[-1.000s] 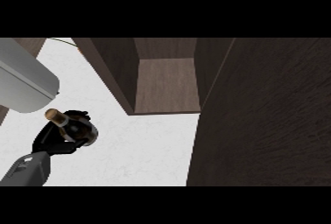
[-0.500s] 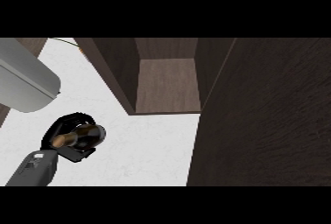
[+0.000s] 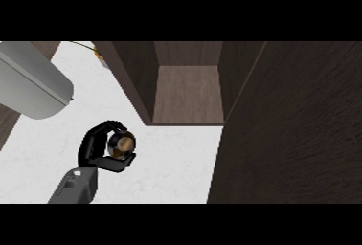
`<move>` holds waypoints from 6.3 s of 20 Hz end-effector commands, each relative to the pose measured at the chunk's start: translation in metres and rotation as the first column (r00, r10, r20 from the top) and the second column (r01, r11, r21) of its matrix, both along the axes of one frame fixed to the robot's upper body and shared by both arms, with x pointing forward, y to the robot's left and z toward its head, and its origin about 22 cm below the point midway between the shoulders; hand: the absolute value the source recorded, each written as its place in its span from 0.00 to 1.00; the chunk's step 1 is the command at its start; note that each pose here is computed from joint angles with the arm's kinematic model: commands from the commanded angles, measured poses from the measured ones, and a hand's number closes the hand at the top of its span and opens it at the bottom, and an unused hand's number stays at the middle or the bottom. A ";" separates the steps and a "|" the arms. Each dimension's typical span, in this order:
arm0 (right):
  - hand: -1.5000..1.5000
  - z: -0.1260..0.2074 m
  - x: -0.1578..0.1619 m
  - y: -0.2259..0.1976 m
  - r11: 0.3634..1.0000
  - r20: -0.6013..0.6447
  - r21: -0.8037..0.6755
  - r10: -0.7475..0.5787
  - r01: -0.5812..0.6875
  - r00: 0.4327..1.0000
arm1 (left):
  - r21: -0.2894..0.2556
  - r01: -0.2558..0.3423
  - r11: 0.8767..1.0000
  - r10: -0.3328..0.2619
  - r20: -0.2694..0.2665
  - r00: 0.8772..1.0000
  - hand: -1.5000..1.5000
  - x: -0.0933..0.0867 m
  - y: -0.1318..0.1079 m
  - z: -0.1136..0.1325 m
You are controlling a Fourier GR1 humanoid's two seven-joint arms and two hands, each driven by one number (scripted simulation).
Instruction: Pick up the wine, place it into the cabinet and close the cabinet
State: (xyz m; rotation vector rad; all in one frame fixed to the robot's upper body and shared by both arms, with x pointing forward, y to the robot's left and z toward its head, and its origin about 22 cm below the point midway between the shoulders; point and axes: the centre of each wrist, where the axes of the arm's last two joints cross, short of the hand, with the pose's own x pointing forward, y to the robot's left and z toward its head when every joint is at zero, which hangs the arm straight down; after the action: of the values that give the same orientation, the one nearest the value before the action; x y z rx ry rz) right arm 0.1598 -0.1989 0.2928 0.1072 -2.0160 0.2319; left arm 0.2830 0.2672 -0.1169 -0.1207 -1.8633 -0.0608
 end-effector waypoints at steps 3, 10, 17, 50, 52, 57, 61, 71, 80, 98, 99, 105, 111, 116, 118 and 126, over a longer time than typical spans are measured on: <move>0.00 0.004 -0.014 -0.005 0.999 -0.033 0.007 0.040 -0.039 0.999 | -0.061 -0.009 0.998 0.016 0.121 0.992 1.00 0.004 -0.053 0.028; 0.00 -0.009 -0.012 -0.007 0.998 -0.045 0.026 0.053 -0.052 0.998 | -0.128 0.100 0.987 -0.084 0.123 0.989 1.00 0.015 -0.092 0.102; 0.00 -0.015 -0.017 -0.021 0.999 -0.035 0.028 0.044 -0.043 0.998 | -0.182 0.102 0.978 -0.086 0.098 0.991 1.00 -0.005 -0.138 0.170; 0.00 -0.014 -0.011 -0.012 0.998 -0.026 0.020 0.055 -0.055 0.998 | 0.051 -0.103 0.993 0.098 0.101 0.990 1.00 0.087 -0.209 0.211; 0.00 -0.009 -0.014 -0.020 0.997 -0.021 0.014 0.075 -0.075 0.997 | 0.035 -0.111 0.993 0.108 0.090 0.990 1.00 0.078 -0.203 0.178; 0.00 -0.002 -0.013 -0.011 0.998 -0.025 0.006 0.068 -0.068 0.997 | 0.046 -0.114 0.992 0.111 0.068 0.992 1.00 0.088 -0.191 0.159; 0.00 0.011 -0.003 -0.016 0.997 -0.036 0.006 0.074 -0.074 0.997 | 0.058 -0.136 0.989 0.133 0.044 0.990 1.00 0.090 -0.194 0.151; 0.00 0.006 -0.003 -0.013 0.997 -0.045 -0.009 0.073 -0.073 0.996 | 0.192 -0.146 0.971 0.145 0.022 0.989 1.00 0.088 -0.186 0.108; 0.00 -0.006 -0.001 -0.008 0.995 -0.004 0.010 0.101 -0.101 0.995 | 0.102 -0.216 0.971 0.209 0.076 0.975 1.00 0.106 -0.170 0.104; 0.00 -0.013 0.011 -0.011 0.992 -0.023 0.044 0.117 -0.116 0.993 | 0.109 -0.294 0.950 0.293 0.024 0.956 1.00 0.135 -0.154 0.123; 0.00 -0.010 0.011 -0.009 0.994 -0.021 0.025 0.106 -0.106 0.994 | 0.136 -0.320 0.938 0.317 0.044 0.947 1.00 0.136 -0.164 0.128; 0.00 -0.009 0.009 -0.002 0.992 -0.005 0.011 0.128 -0.128 0.992 | 0.247 -0.388 0.888 0.390 0.046 0.920 1.00 0.142 -0.154 0.133; 0.00 -0.012 0.008 -0.003 0.992 0.001 0.025 0.125 -0.125 0.992 | 0.259 -0.395 0.882 0.405 0.015 0.914 1.00 0.148 -0.150 0.142; 0.00 -0.006 -0.003 -0.003 0.987 -0.004 0.010 0.162 -0.162 0.987 | 0.290 -0.403 0.868 0.431 -0.035 0.902 1.00 0.145 -0.133 0.131; 0.00 -0.007 0.004 0.000 0.988 0.003 0.011 0.157 -0.157 0.988 | 0.230 -0.408 0.884 0.430 -0.052 0.901 1.00 0.135 -0.148 0.118; 0.00 -0.005 0.010 0.001 0.987 0.007 0.016 0.157 -0.157 0.988 | 0.007 -0.344 0.939 0.339 -0.180 0.923 1.00 0.125 -0.147 0.102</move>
State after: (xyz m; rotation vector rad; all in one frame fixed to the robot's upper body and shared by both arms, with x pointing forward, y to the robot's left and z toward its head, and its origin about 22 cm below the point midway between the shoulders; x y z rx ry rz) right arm 0.1770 -0.1964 0.2871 0.2454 -2.0077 0.3089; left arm 0.4143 0.1174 -0.0050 0.2462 -1.6976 0.1527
